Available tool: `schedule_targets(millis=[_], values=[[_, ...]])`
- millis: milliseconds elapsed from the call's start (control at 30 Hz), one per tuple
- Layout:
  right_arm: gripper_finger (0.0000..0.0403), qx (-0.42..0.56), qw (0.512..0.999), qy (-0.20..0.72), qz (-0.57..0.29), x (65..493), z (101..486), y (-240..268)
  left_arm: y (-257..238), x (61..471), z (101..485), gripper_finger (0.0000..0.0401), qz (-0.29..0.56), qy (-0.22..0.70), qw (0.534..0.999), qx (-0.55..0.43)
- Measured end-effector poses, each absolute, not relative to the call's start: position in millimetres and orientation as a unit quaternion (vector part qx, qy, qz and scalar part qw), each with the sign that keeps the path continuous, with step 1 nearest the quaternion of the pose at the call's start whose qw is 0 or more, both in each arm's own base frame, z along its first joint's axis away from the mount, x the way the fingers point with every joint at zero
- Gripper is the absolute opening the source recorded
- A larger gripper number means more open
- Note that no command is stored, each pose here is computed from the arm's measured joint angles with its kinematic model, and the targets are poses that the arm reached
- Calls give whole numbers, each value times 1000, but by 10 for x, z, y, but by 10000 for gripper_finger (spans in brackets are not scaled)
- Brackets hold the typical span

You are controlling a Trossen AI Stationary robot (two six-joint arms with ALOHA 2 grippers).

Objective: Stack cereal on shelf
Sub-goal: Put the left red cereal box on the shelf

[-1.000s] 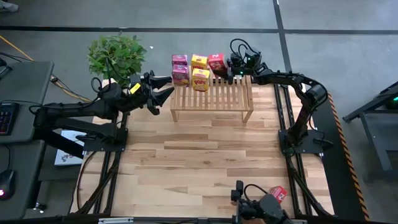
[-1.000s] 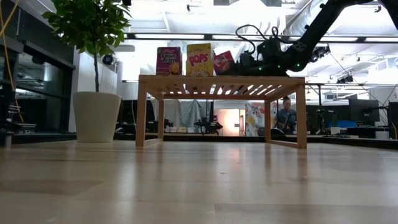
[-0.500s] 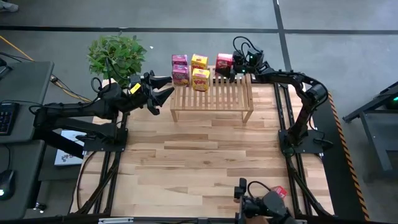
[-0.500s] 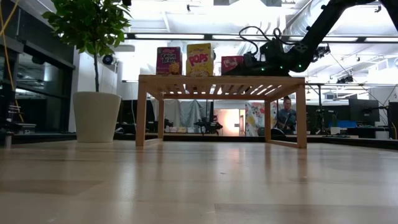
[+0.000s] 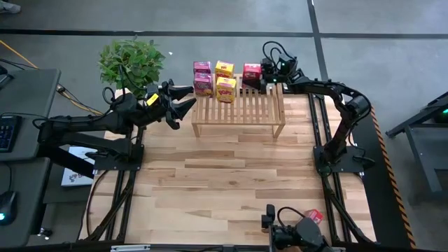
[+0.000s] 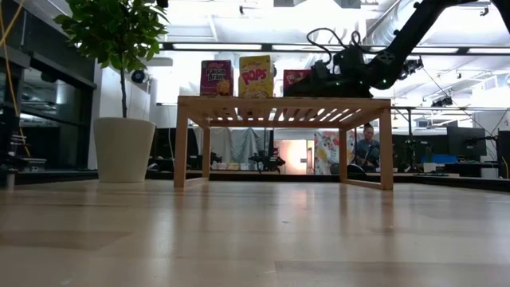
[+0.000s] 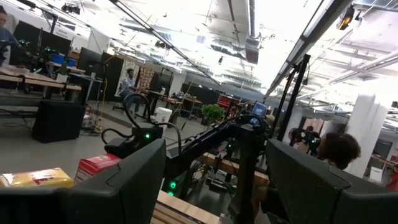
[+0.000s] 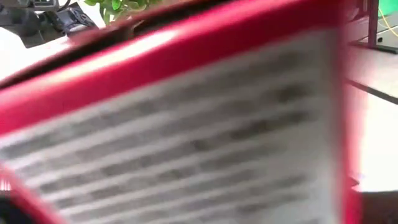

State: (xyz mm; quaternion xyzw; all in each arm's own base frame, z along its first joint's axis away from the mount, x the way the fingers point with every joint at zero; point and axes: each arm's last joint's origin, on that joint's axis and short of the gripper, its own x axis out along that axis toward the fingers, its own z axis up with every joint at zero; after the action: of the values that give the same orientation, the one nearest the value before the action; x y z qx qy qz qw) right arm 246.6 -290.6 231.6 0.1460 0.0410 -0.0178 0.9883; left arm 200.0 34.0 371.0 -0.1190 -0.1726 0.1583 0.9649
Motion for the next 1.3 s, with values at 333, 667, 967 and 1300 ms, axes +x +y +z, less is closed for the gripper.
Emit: schedule_targets(millis=[333, 667, 967, 1300], values=[[278, 153, 988, 27, -11, 2537, 2421, -2893, 341, 2002, 3701, 268, 162, -165, 968, -102], [278, 134, 991, 12, -13, 2591, 2575, -2922, 341, 2002, 3703, 268, 162, -166, 967, -102], [278, 145, 989, 4, -4, 2592, 2601, -2918, 341, 2002, 3703, 268, 162, -166, 967, -102], [278, 141, 989, -43, 26, 2564, 2748, -2914, 341, 2002, 3703, 268, 162, -166, 967, -102]])
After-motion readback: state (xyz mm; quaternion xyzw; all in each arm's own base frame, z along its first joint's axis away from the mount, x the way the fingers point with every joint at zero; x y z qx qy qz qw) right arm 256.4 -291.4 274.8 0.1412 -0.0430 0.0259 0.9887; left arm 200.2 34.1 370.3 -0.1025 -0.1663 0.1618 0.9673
